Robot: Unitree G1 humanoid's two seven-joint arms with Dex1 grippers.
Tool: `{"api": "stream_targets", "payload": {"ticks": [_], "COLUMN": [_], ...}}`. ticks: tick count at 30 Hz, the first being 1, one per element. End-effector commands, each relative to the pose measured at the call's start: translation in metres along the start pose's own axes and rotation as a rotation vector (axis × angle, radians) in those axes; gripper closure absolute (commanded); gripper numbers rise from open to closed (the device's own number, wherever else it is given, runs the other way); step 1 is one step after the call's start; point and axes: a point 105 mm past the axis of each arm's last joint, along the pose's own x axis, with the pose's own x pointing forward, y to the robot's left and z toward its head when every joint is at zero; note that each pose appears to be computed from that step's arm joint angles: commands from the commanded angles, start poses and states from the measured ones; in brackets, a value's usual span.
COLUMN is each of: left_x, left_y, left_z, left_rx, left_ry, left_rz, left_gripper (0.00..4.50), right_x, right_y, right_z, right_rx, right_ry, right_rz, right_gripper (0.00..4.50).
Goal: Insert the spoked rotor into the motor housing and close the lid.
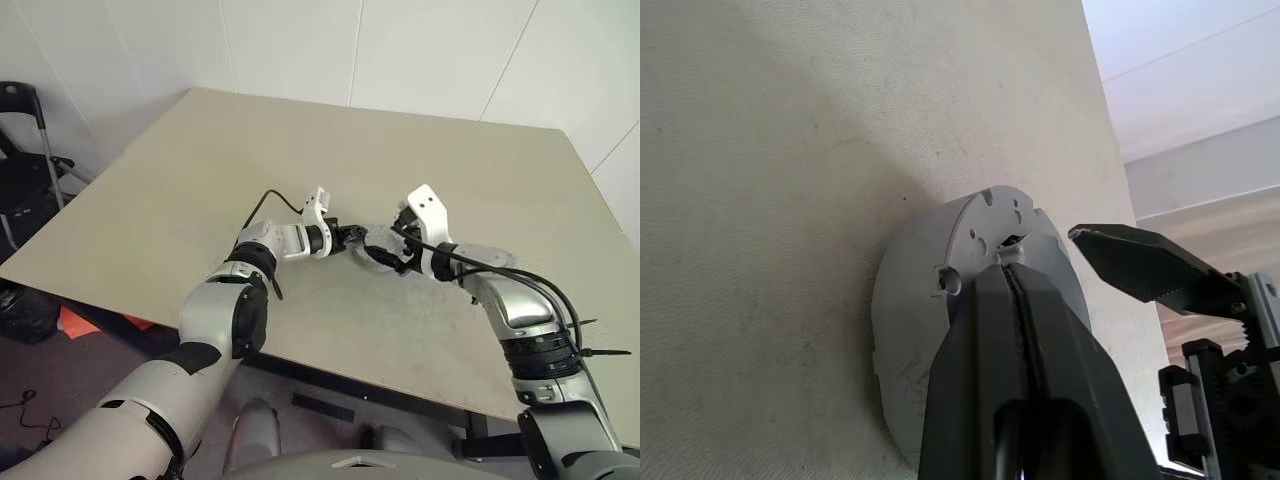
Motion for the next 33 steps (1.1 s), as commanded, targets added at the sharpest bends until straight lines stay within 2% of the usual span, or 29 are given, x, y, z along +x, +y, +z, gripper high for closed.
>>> {"api": "stream_targets", "payload": {"ticks": [1,4,6,13,18,21,24,27,33], "left_x": [0.005,0.005,0.005,0.007,0.007,0.007,0.006,0.006,0.006], "left_y": [-0.01,-0.01,-0.011,-0.013,-0.012,-0.011,-0.01,-0.009,-0.009], "left_z": [-0.006,-0.006,-0.006,-0.007,-0.007,-0.007,-0.006,-0.006,-0.004], "left_rx": [0.014,0.014,0.015,0.017,0.016,0.017,0.017,0.018,0.022], "left_ry": [0.045,0.047,0.046,0.044,0.042,0.04,0.036,0.032,0.029], "left_rz": [-0.029,-0.032,-0.034,-0.038,-0.035,-0.032,-0.027,-0.021,-0.017], "left_gripper": [4.5,4.5,4.5,4.5,4.5,4.5,4.5,4.5,4.5], "right_x": [-0.021,-0.035,-0.04,-0.05,-0.051,-0.05,-0.043,-0.028,0.005], "right_y": [-0.001,-0.001,-0.015,-0.047,-0.039,-0.026,-0.01,0.003,0.013], "right_z": [0.031,0.04,0.035,-0.019,-0.049,-0.059,-0.053,-0.049,-0.042], "right_rx": [0.01,0.103,0.21,0.686,0.994,1.065,1.131,1.189,1.234], "right_ry": [-0.121,-0.188,-0.188,-0.093,-0.038,0.002,-0.011,-0.023,-0.049], "right_rz": [0.036,0.087,0.055,-0.047,0.007,0.044,0.135,0.192,0.198], "right_gripper": [0.3,0.3,0.3,0.3,0.3,0.3,0.3,0.3,0.3]}}
